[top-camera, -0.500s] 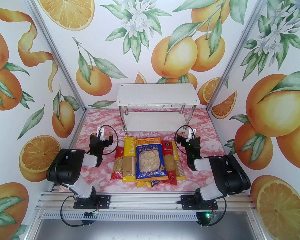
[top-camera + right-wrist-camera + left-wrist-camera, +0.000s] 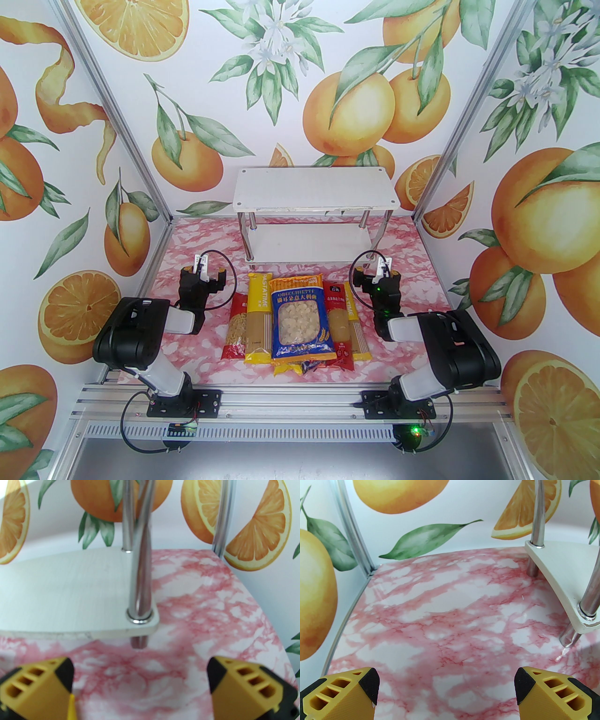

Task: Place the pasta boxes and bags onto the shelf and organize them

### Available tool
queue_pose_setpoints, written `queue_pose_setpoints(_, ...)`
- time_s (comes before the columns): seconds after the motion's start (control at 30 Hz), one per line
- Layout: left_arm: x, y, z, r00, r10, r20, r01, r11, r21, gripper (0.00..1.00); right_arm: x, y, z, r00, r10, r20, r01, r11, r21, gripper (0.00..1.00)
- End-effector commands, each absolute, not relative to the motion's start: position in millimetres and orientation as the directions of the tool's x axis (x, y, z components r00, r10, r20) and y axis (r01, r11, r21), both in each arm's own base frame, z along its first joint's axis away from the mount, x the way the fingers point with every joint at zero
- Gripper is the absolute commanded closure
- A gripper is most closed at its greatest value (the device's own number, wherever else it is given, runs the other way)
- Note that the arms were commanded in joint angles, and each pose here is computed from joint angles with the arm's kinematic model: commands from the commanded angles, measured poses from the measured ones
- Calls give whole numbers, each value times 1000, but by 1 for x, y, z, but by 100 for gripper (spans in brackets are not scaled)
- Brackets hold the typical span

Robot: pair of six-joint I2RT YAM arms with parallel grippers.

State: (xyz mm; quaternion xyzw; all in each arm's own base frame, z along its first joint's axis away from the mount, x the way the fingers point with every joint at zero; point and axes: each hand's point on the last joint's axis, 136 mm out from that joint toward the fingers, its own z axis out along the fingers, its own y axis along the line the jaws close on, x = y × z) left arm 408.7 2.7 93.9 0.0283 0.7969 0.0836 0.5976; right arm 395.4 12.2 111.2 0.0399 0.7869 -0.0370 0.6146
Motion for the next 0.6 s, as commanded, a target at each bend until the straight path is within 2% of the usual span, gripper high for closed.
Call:
queue_pose_setpoints(0.0, 415, 2, 105, -257, 134, -957, -54, 987, 153, 0, 399, 10, 117, -221, 12, -975, 113, 993, -14, 0)
queue_pose_setpoints(0.23, 416, 3, 105, -257, 133, -957, -56, 987, 153, 0, 402, 9, 115, -236, 31, -971, 88, 996, 11, 0)
queue_pose_setpoints(0.37, 418, -11, 103, -262, 147, -954, 42, 989, 141, 0, 402, 9, 115, -237, 36, -971, 85, 996, 16, 0)
queue_pose_setpoints(0.57, 419, -11, 103, -262, 144, -954, 51, 990, 135, 0, 403, 9, 115, -239, 39, -970, 82, 996, 20, 0)
